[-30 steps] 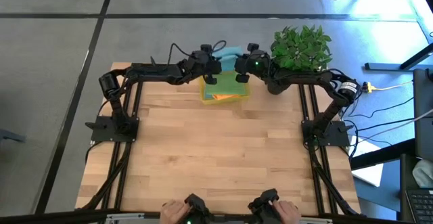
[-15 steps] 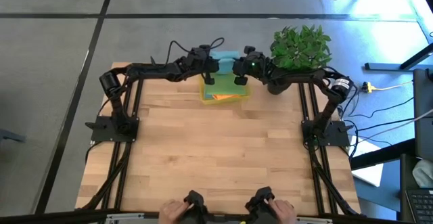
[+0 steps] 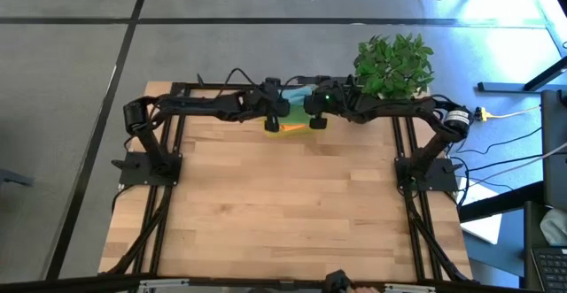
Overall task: Fold microfiber towels
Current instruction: Stack the folded blue microfiber towel on top of the green microfiber towel in the bin
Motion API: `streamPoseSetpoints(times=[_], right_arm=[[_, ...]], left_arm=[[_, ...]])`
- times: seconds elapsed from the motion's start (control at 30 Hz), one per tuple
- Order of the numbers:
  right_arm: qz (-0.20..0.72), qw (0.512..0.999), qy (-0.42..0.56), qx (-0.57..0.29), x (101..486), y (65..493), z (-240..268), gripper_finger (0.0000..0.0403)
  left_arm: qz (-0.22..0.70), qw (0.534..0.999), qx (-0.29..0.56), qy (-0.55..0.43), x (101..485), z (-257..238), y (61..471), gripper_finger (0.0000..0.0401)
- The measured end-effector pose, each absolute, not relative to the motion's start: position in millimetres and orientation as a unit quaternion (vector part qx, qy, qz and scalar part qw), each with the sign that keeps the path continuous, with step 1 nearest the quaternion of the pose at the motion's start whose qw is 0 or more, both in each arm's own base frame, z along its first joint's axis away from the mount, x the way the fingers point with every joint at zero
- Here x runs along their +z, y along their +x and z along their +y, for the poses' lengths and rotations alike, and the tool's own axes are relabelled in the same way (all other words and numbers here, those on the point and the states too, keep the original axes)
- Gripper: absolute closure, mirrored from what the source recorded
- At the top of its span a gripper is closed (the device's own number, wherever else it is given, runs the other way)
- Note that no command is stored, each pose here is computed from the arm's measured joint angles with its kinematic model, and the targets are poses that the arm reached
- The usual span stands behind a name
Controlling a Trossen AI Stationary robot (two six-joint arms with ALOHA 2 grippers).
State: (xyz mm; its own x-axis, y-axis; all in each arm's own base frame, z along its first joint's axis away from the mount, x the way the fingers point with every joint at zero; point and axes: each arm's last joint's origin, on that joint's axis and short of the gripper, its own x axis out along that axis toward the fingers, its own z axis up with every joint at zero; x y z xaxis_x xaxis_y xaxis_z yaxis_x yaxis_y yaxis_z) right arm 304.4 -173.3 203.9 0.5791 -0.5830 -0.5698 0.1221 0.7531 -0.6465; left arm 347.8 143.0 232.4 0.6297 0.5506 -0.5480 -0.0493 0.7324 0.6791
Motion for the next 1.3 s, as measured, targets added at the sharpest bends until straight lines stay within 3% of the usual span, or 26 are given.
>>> streamPoseSetpoints(times=[0.2,0.43,0.7,0.9,1.0,1.3], right_arm=[[0.427,0.853,-0.262,-0.148,198,306,-155,0.0387],[0.462,0.855,-0.209,-0.106,187,301,-150,0.0385],[0.468,0.860,-0.180,-0.090,184,299,-147,0.0257],[0.456,0.867,-0.180,-0.092,196,296,-144,0.0193],[0.426,0.881,-0.187,-0.091,212,293,-141,0.0185],[0.242,0.961,-0.129,0.018,242,282,-139,0.0211]], left_arm=[[0.431,0.846,0.116,0.291,220,129,347,0.0395],[0.437,0.863,0.063,0.245,214,124,345,0.0357],[0.443,0.859,0.070,0.245,215,118,345,0.0280],[0.427,0.857,0.123,0.260,238,118,336,0.0261],[0.388,0.875,0.155,0.246,261,120,327,0.0260],[0.246,0.960,0.074,0.114,280,144,320,0.0265]])
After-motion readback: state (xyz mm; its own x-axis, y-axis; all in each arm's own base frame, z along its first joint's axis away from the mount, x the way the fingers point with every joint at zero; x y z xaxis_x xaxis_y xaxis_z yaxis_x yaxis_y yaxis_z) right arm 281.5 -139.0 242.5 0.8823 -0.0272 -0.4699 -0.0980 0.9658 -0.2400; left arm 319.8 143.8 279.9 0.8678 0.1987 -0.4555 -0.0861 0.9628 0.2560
